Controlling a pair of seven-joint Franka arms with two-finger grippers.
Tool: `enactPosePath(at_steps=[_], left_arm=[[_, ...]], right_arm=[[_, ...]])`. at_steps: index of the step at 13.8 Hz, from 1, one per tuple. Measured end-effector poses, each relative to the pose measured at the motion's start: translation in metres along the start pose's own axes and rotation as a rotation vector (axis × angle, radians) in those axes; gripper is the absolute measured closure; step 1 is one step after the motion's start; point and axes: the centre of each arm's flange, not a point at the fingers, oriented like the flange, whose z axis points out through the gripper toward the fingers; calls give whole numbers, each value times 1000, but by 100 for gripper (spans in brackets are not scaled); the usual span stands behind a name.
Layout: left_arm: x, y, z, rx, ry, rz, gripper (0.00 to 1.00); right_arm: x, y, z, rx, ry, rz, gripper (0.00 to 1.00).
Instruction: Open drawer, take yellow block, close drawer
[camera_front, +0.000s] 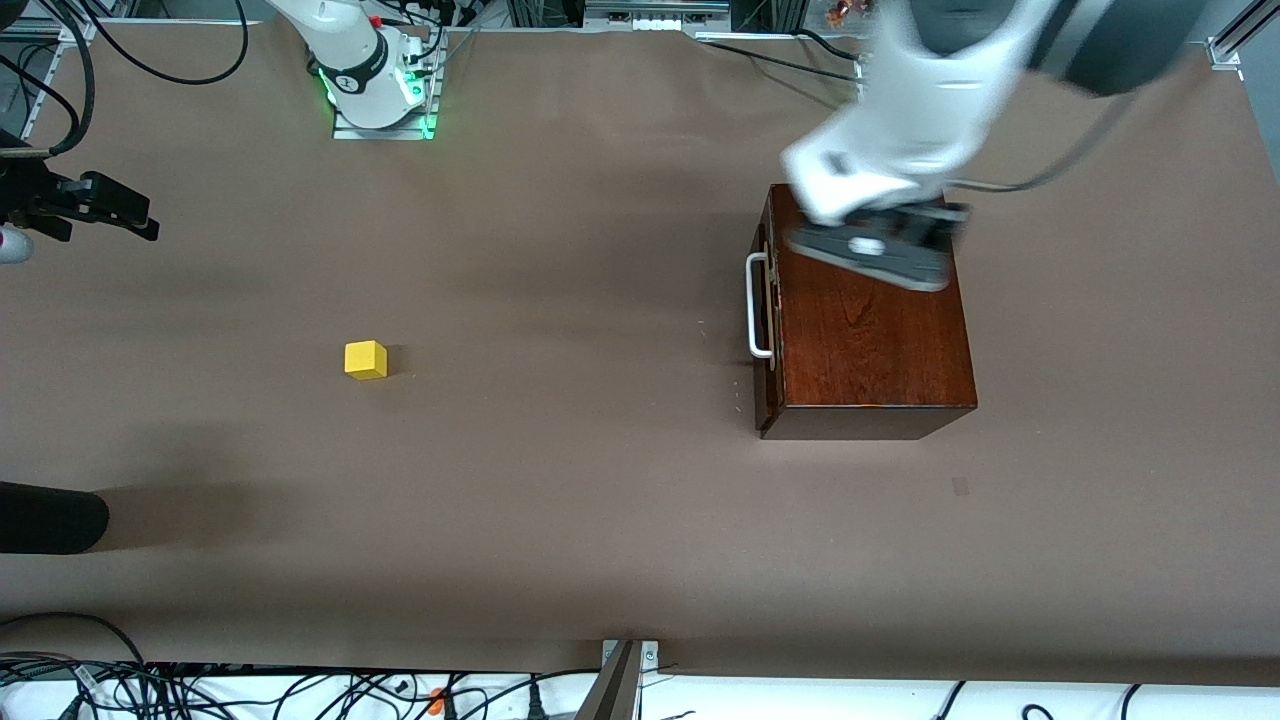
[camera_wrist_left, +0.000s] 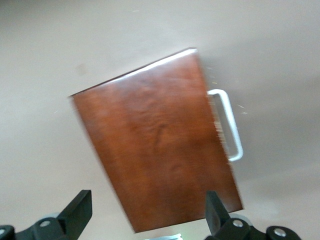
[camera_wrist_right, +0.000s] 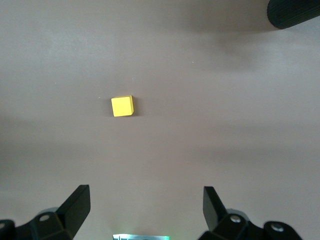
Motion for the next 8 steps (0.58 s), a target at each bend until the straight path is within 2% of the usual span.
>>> enactPosePath(at_steps=[5,8], left_arm=[[-14,-129,6,-57,4,-211,0],[-23,-177,33,-141,30,-289,0]], right_arm=[[0,-1,0,0,0,-1,0],[0,-1,0,0,0,-1,0]])
